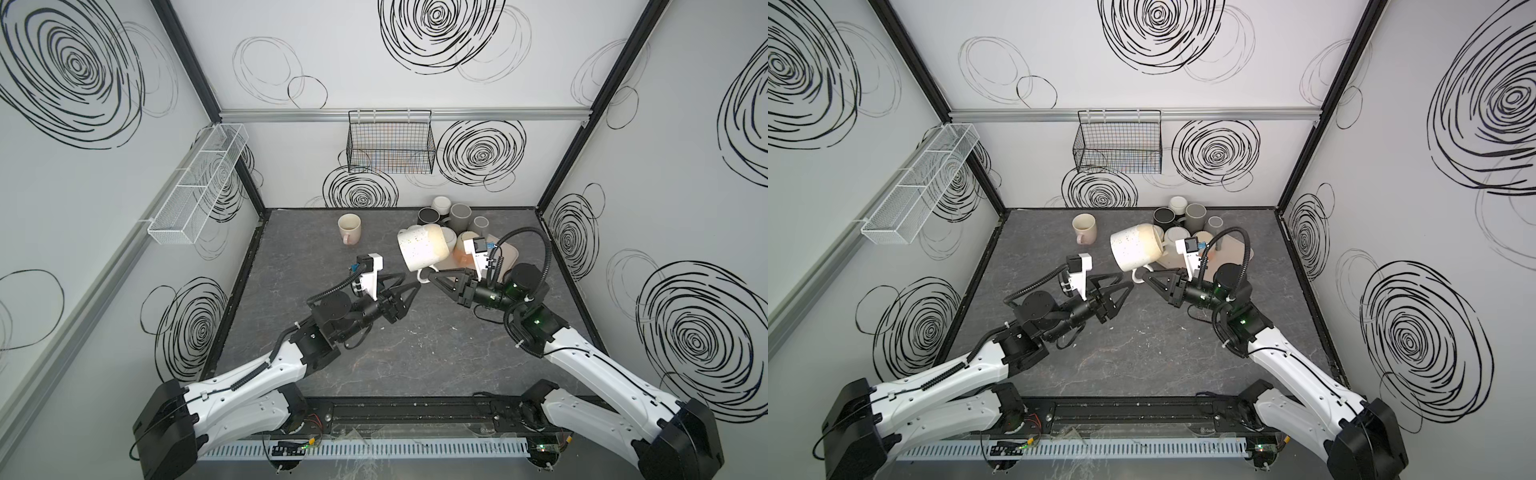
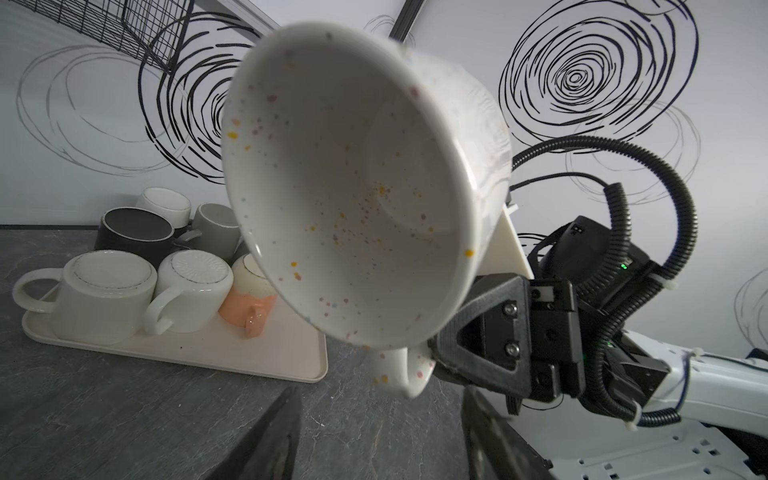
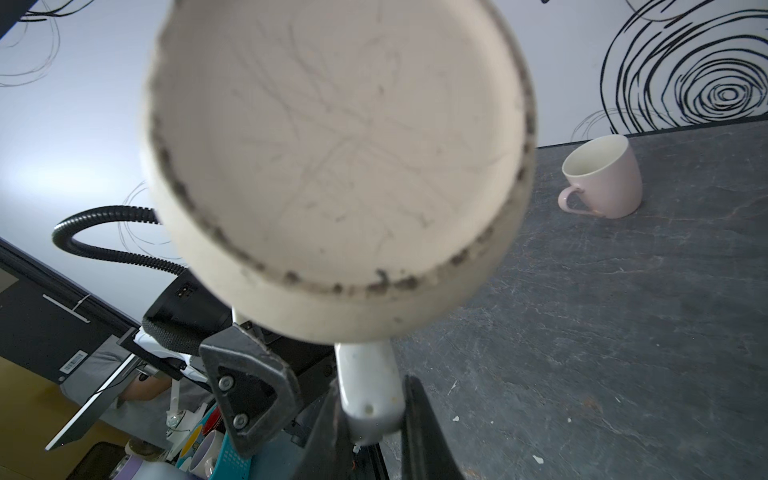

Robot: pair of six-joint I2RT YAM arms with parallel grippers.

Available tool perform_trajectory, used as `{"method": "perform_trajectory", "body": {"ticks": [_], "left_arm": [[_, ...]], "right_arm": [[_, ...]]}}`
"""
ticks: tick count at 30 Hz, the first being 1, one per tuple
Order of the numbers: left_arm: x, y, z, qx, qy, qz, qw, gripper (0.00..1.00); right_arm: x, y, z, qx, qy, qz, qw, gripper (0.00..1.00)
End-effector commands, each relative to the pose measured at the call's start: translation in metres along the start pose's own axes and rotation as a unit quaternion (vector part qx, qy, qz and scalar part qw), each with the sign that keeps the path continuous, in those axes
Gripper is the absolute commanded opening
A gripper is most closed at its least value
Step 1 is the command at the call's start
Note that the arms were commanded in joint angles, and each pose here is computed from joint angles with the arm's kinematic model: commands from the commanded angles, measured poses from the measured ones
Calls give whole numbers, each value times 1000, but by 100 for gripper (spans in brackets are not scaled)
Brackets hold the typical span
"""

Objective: Turn the mug right side up
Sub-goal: 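Lift the speckled cream mug and rotate it toward the left gripper, left grasps it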

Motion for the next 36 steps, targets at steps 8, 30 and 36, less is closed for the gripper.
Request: {"method": "perform_trajectory", "body": {"ticks": [8,30,36], "left_arm": [[22,1,-22,-62,-29,-45,997,54],[28,12,-39,-151,-72,-52,985,12],[28,10,-36,-146,-74,-53,985,0]], "right_arm": [[31,0,47,82,-67,-66,992,0],[22,3,43,68,-55,-48,995,0],[24,2,39,43,-56,-52,996,1]]}}
Point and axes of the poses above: each gripper's point midway between its finger pads, its own y axis out along the fingers, its own z axis along the line the jaws close on, x = y × z, the point moved 5 cm from there along -y, back along the fingers, and after that the axes turned 6 degrees about -y, right-handed, at the moved point
